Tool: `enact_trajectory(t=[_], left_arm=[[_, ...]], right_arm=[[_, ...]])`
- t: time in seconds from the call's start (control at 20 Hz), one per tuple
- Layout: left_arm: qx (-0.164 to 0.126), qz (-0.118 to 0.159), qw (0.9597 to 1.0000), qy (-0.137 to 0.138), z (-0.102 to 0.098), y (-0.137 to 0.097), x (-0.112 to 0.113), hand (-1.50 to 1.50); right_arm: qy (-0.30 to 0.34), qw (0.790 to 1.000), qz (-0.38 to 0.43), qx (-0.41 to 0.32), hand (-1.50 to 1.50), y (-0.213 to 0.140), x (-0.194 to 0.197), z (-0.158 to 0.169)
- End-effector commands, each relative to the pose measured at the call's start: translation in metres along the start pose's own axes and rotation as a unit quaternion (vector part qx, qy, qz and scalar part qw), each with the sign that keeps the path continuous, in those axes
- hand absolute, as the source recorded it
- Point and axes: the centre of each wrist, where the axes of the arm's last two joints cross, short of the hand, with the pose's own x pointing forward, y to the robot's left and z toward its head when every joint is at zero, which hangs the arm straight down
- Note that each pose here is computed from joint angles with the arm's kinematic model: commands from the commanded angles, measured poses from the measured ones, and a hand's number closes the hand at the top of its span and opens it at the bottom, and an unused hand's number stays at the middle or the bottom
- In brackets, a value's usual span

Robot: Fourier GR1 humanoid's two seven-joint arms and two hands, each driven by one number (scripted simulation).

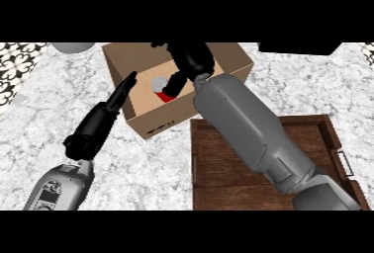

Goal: Pick the can from the tray and place it in the cardboard box

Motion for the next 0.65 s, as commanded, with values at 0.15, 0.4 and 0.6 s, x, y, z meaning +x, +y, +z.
enact_trajectory(t=[0.15,0.4,0.6], left_arm=[[-0.029,0.02,0.9985,0.042,0.0,-0.013,-0.021,0.0],[-0.023,0.024,0.9987,0.039,0.007,-0.016,-0.017,0.0],[-0.016,0.016,0.9986,0.047,0.005,-0.006,-0.017,0.0]], right_arm=[[-0.012,0.991,-0.126,-0.037,-1.5,-0.001,-0.02,-0.004],[-0.017,0.952,-0.276,-0.128,-1.5,-0.015,-0.042,-0.002],[-0.025,0.924,-0.356,-0.141,-1.5,-0.028,-0.063,-0.002]])
